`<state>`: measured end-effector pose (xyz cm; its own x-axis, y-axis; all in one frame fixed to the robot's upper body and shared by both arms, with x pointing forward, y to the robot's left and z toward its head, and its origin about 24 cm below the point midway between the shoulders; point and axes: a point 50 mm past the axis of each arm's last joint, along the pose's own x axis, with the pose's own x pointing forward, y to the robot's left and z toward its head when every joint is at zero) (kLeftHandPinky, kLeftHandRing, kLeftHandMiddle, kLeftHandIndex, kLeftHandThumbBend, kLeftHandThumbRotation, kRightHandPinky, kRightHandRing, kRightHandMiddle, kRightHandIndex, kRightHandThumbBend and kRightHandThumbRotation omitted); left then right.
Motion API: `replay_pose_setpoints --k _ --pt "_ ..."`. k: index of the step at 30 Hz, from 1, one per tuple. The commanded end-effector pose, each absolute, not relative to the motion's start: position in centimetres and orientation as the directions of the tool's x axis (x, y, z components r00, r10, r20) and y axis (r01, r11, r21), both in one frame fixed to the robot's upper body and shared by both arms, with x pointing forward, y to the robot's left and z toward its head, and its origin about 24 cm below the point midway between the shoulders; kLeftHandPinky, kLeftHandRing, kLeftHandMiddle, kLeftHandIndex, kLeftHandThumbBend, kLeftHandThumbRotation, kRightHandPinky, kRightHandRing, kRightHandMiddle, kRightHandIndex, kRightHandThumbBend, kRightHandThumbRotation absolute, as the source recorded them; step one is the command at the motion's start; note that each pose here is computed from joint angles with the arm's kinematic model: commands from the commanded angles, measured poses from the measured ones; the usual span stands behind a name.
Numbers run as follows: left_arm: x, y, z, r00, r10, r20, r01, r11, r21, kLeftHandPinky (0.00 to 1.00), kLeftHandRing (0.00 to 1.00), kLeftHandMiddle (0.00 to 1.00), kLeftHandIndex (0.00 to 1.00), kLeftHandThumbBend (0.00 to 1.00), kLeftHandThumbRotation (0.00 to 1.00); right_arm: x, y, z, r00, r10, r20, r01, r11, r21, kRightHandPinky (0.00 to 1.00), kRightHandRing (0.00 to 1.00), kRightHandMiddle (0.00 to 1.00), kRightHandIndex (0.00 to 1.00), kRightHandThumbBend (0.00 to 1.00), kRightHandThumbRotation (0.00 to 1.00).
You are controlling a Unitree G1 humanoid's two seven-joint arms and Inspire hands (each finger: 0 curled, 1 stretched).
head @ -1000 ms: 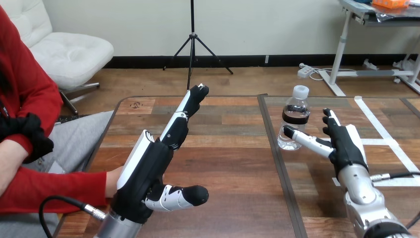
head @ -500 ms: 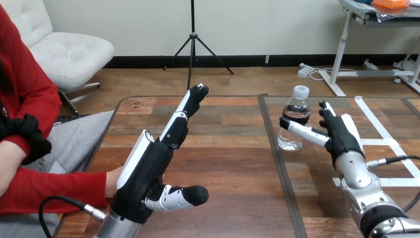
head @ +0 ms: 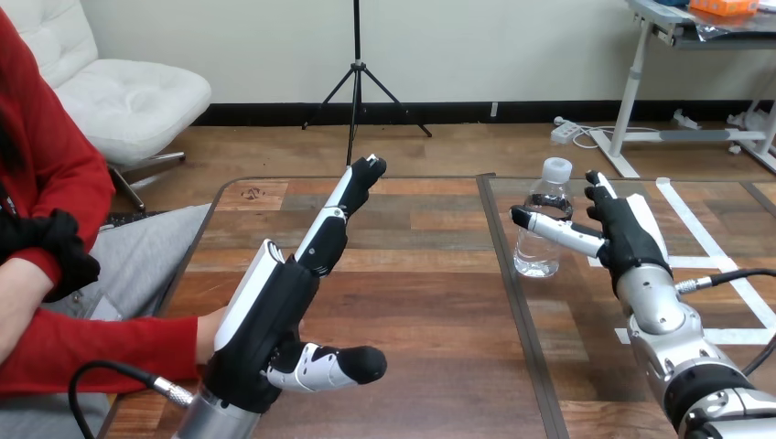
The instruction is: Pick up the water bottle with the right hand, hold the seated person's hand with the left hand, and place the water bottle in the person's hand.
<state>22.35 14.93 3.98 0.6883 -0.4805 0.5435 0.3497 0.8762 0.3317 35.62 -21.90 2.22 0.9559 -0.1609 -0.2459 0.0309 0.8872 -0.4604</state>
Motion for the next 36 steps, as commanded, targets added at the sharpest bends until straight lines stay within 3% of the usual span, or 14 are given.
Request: replay_pose_setpoints --k 1,36 --pt "23.15 14.97 5.47 0.641 -0.477 0.601 0.324 0.878 0.352 1.00 1.00 1.00 1.00 1.00 0.78 37.50 -22.08 5.47 0.973 -0.156 -0.169 0.053 0.868 -0.493 0.85 0.96 0.99 1.00 1.00 0.46" --pt "22.74 15.00 5.31 0.643 -0.470 0.605 0.313 0.882 0.352 1.00 1.00 1.00 1.00 1.00 0.79 37.84 -21.95 5.91 0.972 -0.158 -0.176 0.047 0.859 -0.510 0.85 0.97 0.99 1.00 1.00 0.48"
